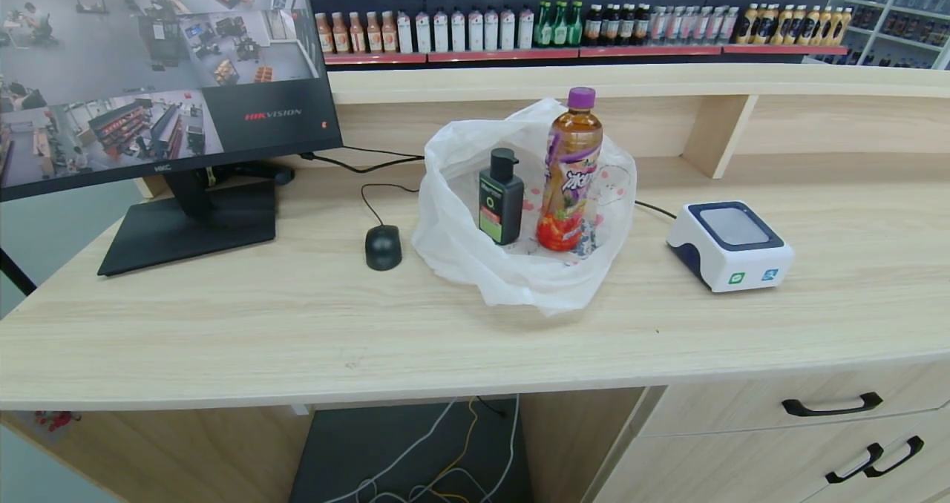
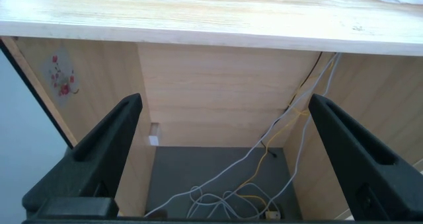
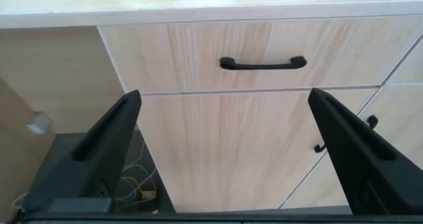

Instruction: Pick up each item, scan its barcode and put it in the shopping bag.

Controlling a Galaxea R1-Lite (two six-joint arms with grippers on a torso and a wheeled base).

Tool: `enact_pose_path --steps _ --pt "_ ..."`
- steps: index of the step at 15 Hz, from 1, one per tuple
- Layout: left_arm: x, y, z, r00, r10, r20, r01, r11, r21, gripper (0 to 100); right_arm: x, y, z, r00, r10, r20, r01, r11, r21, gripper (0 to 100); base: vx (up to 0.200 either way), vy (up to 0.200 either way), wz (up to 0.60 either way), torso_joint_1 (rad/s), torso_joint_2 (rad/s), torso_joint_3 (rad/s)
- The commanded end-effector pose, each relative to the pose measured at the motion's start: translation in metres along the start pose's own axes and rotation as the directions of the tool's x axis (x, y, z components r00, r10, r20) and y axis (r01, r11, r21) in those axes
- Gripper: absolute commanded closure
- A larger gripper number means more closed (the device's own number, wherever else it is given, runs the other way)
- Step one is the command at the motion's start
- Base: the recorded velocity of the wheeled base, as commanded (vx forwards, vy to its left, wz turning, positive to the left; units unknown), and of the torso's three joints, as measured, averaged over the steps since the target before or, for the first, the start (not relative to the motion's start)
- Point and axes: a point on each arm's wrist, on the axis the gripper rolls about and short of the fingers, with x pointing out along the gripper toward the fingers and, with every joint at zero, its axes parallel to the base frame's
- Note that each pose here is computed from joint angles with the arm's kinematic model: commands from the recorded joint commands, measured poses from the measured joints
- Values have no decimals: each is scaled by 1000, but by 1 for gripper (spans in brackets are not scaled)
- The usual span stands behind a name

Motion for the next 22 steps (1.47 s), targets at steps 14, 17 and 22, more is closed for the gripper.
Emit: enact_pose_path --steps 14,17,22 --pt "0 0 0 1000 1 0 -1 1000 -2 0 -1 0 -1 1000 -1 13 1 1000 22 0 -43 -71 0 4 1 1" --pt "0 0 0 1000 1 0 -1 1000 -3 0 -1 0 -1 1000 -1 14 1 1000 20 0 0 -200 0 4 -1 2" --pt "0 0 0 1000 1 -1 -1 1000 -5 0 -1 0 -1 1000 -1 14 1 1000 20 0 0 -200 0 4 1 2"
